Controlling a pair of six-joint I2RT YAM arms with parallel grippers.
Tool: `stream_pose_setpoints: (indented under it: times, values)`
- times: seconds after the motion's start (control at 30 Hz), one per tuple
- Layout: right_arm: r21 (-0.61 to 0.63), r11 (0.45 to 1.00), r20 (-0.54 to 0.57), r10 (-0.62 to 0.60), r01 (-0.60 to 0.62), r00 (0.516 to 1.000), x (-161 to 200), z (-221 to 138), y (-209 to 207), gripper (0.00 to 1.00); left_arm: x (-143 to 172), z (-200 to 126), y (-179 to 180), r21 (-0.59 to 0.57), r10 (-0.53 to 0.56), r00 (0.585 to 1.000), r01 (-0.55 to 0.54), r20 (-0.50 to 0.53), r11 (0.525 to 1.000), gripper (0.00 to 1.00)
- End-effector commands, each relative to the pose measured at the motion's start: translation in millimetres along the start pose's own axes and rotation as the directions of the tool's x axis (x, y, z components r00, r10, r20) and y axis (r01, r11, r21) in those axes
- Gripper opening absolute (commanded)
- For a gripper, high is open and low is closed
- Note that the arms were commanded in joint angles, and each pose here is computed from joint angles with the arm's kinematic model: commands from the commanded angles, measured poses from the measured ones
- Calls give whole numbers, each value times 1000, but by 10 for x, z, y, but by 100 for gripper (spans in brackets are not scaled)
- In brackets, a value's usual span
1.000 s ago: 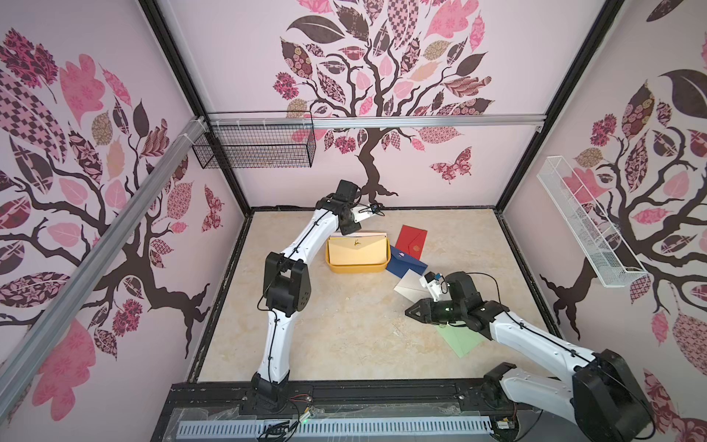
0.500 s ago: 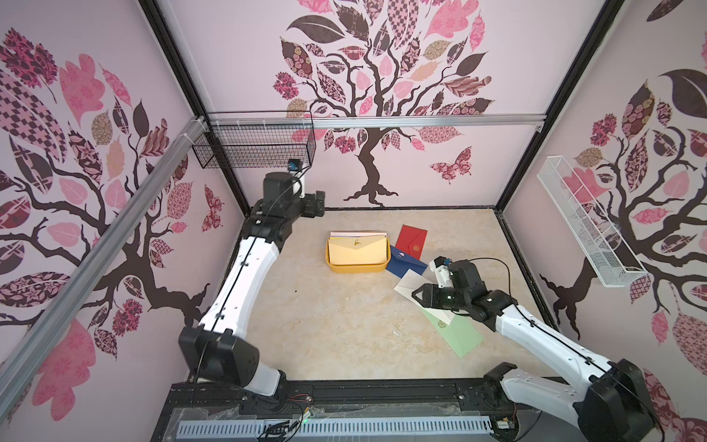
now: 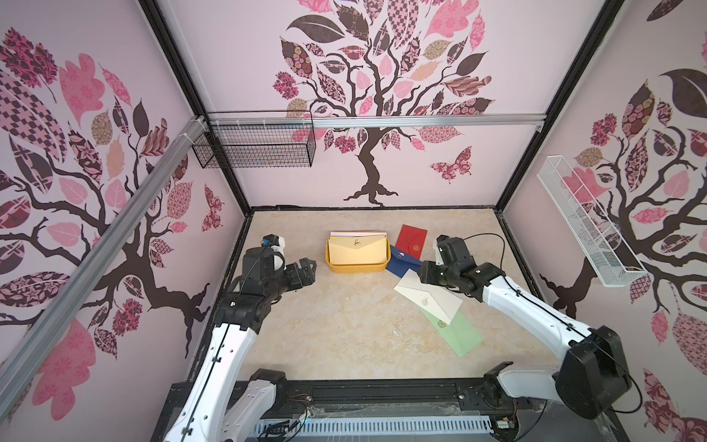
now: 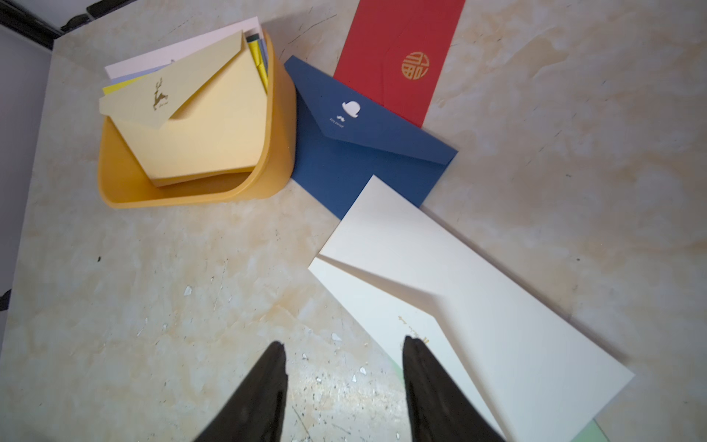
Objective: Put the sealed envelopes into the storage box
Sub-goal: Pick up the envelope from the center of the board.
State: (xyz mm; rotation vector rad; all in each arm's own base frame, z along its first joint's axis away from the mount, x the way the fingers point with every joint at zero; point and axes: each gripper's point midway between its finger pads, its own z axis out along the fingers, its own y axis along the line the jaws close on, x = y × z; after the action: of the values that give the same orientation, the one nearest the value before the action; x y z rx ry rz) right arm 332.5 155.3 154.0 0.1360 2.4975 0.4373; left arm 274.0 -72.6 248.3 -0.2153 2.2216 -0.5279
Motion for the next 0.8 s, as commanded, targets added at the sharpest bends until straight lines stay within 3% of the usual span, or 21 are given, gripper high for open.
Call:
stream_pose_setpoints:
  times: [0.0, 0.17, 0.37, 0.57, 0.77]
  values:
    - [85, 996, -26, 25, -23, 999, -114, 140, -208, 51, 350, 45, 27, 18, -167, 980, 170, -109, 985, 97]
    - [116, 993, -73, 21, -13, 997, -159, 335, -270, 51, 700, 117, -32, 78, -221, 947, 245, -234, 967, 97]
    - [113, 993, -189, 39, -18, 981, 24, 664, -294, 45, 972, 177, -73, 107, -267, 905, 318, -332, 942, 81]
    - [116, 992, -288, 79, -47, 954, 298, 831, -340, 44, 1144, 236, -138, 99, -222, 901, 276, -372, 956, 77]
    - [89, 996, -349, 48, -19, 936, 525, 876, -379, 50, 1240, 300, -160, 103, -210, 891, 272, -402, 957, 77]
